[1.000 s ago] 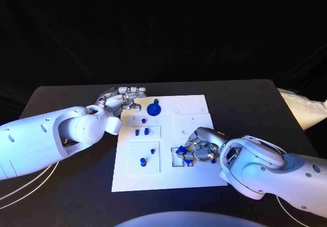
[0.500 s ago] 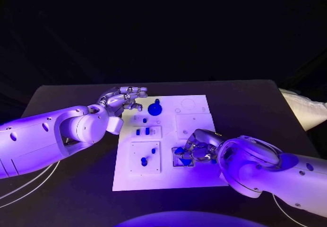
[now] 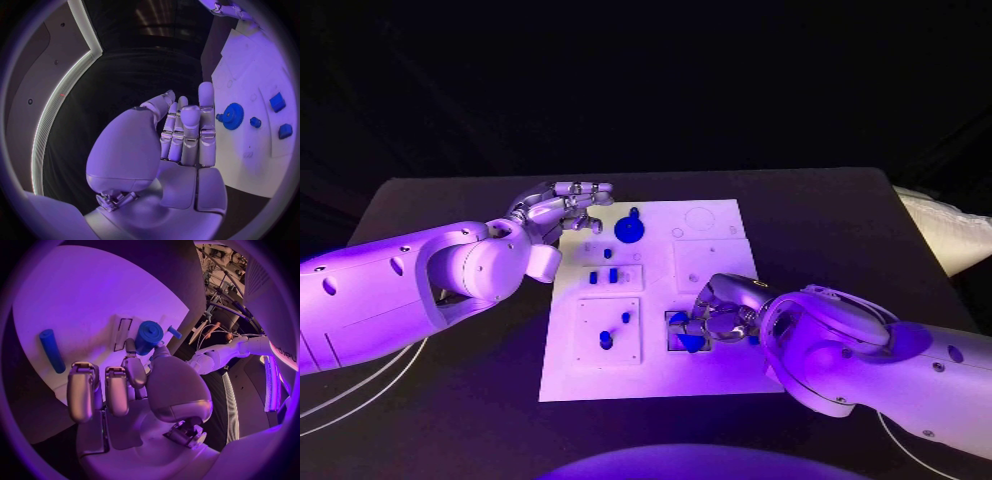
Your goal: Assemble the parts on the task board
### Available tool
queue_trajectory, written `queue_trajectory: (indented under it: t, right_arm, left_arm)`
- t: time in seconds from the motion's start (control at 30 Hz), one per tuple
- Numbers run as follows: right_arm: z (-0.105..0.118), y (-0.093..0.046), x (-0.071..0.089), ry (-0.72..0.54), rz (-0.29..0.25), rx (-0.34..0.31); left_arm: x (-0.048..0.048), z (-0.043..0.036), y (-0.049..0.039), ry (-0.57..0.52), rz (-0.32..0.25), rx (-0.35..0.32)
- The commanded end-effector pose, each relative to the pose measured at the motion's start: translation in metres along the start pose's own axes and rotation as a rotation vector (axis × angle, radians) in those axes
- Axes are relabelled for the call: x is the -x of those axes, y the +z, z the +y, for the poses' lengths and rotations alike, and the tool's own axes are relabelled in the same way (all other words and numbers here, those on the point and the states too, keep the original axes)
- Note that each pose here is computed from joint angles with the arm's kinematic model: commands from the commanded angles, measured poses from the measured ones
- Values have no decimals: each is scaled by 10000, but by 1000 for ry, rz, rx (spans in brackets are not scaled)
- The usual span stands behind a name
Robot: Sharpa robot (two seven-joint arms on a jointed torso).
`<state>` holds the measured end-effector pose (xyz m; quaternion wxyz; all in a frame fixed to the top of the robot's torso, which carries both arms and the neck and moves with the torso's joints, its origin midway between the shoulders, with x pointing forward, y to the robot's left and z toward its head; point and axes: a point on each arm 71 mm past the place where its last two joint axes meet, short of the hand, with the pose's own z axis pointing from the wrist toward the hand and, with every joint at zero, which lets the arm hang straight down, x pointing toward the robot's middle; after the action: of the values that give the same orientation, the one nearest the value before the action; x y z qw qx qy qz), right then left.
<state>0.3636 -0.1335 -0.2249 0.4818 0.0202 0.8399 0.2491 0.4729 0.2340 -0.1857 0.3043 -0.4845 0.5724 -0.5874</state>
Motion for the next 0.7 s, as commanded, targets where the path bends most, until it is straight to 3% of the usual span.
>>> queue_trajectory:
  t: [0.03,0.7]
  right_arm:
    - [24,-1,-25,-34,15,12]
    - [51,-45,-6,-73,-9,42]
  left_arm:
    - [-26,-2,0,-10,23,-1]
    - [-15,-3,-1,-10,23,0]
